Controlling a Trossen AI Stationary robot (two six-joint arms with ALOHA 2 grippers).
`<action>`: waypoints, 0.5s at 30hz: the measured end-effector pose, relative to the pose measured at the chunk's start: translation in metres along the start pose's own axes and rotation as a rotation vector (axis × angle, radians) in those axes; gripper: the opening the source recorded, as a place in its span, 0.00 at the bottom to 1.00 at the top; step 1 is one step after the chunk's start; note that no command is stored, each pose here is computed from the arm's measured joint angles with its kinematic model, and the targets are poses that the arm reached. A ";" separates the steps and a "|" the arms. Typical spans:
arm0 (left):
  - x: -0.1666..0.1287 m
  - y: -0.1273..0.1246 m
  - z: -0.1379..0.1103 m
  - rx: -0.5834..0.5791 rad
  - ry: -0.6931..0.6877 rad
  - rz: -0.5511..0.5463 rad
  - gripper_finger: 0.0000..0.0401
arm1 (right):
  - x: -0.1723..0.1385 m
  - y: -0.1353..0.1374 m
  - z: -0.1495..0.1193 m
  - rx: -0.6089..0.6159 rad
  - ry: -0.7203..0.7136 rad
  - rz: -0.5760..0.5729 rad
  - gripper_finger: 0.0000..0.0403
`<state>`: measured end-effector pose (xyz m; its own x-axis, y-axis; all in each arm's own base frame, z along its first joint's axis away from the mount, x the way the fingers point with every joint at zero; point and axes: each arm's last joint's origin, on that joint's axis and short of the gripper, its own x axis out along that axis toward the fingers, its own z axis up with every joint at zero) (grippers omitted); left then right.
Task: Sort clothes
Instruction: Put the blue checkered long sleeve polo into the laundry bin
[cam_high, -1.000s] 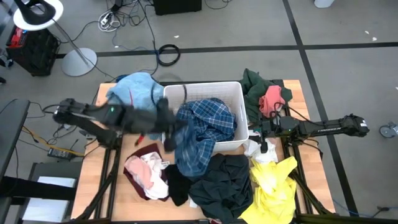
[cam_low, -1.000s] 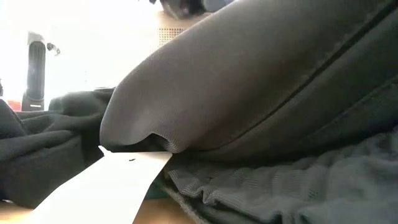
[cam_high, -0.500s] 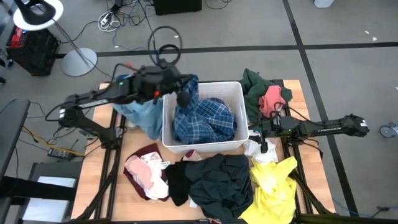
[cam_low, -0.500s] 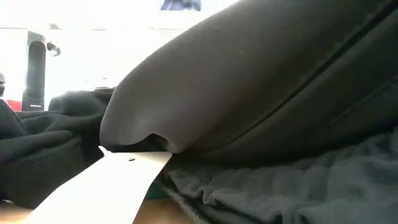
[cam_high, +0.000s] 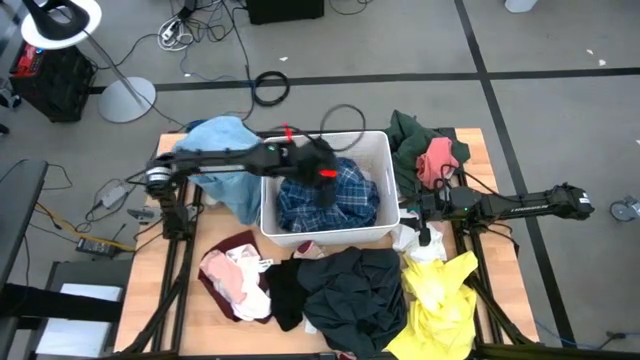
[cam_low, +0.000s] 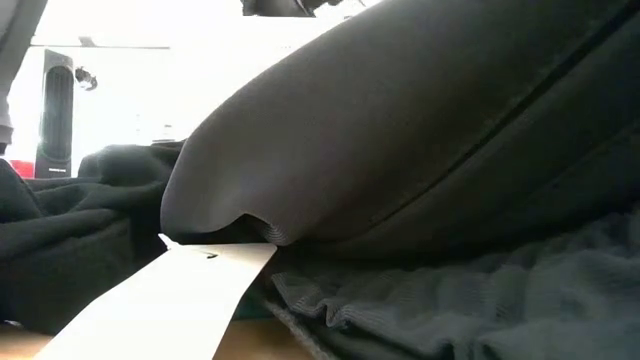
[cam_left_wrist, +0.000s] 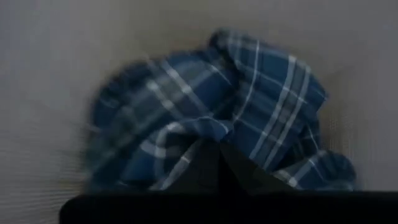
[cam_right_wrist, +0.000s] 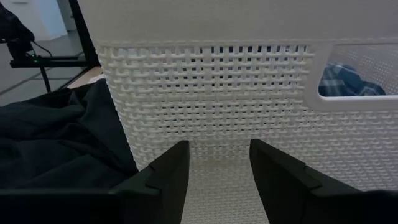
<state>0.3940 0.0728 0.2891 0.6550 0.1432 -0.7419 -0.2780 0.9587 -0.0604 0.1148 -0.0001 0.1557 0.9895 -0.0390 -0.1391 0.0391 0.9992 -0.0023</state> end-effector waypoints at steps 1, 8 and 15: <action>0.010 0.000 -0.002 -0.023 0.014 -0.008 0.03 | 0.000 0.000 0.000 0.000 0.000 0.000 0.43; 0.059 0.002 -0.020 -0.084 0.133 -0.004 0.19 | 0.000 0.000 0.000 0.000 -0.001 0.000 0.43; 0.067 0.006 -0.023 -0.086 0.155 -0.016 0.33 | 0.000 0.000 0.000 0.000 -0.002 0.000 0.43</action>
<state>0.4201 0.0830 0.2232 0.5460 0.0817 -0.8338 -0.3317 0.9350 -0.1256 0.1148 -0.0001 0.1560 0.9898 -0.0390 -0.1373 0.0391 0.9992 -0.0022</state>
